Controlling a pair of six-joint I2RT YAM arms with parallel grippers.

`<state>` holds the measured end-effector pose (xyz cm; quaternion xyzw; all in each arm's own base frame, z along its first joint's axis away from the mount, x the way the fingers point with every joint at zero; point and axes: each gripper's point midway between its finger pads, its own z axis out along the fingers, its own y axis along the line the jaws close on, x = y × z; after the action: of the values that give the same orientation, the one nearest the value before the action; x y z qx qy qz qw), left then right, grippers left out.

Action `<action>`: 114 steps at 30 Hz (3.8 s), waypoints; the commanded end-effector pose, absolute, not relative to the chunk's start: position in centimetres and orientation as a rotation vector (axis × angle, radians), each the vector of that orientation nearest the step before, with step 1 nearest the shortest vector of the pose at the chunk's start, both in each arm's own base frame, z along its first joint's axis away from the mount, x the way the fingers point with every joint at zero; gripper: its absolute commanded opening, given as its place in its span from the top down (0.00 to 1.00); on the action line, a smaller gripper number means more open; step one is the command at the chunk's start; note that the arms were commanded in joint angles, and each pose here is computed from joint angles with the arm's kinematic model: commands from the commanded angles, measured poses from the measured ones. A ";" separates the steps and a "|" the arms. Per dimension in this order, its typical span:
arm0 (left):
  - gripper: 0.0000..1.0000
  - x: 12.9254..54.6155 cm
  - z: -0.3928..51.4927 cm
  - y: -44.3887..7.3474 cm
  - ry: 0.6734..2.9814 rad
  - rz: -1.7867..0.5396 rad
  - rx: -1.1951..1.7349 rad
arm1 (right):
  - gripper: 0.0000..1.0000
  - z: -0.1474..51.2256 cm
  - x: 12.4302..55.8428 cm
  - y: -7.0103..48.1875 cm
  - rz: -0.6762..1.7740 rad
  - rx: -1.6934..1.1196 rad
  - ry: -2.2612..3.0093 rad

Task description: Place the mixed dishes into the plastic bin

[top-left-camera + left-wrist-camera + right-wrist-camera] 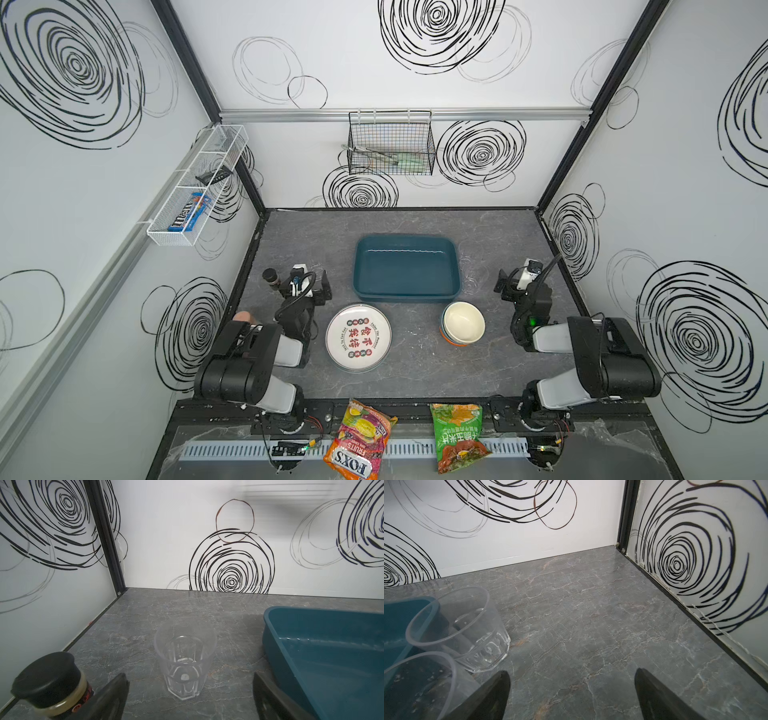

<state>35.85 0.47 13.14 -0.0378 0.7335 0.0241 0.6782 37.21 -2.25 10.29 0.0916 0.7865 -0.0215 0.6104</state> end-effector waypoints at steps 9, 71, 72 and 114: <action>0.04 36.4 15.1 0.4 1.582 0.046 -0.089 | 0.03 11.7 37.4 -2.2 -0.037 0.216 1.762; 0.09 32.1 17.4 -0.7 2.197 -0.481 -0.732 | 0.40 25.7 37.0 11.5 0.984 0.247 2.008; 0.10 31.4 16.9 -0.8 2.227 -0.474 -0.735 | 0.41 25.7 36.6 12.8 0.996 0.200 2.037; 0.36 18.9 5.6 -6.0 2.552 -0.503 -1.023 | 0.58 9.1 22.1 37.2 0.805 -0.712 2.756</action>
<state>18.97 -6.34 5.89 -0.3439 0.9056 -0.1848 0.1659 21.87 36.86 8.80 -0.2323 0.9264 0.2840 0.0849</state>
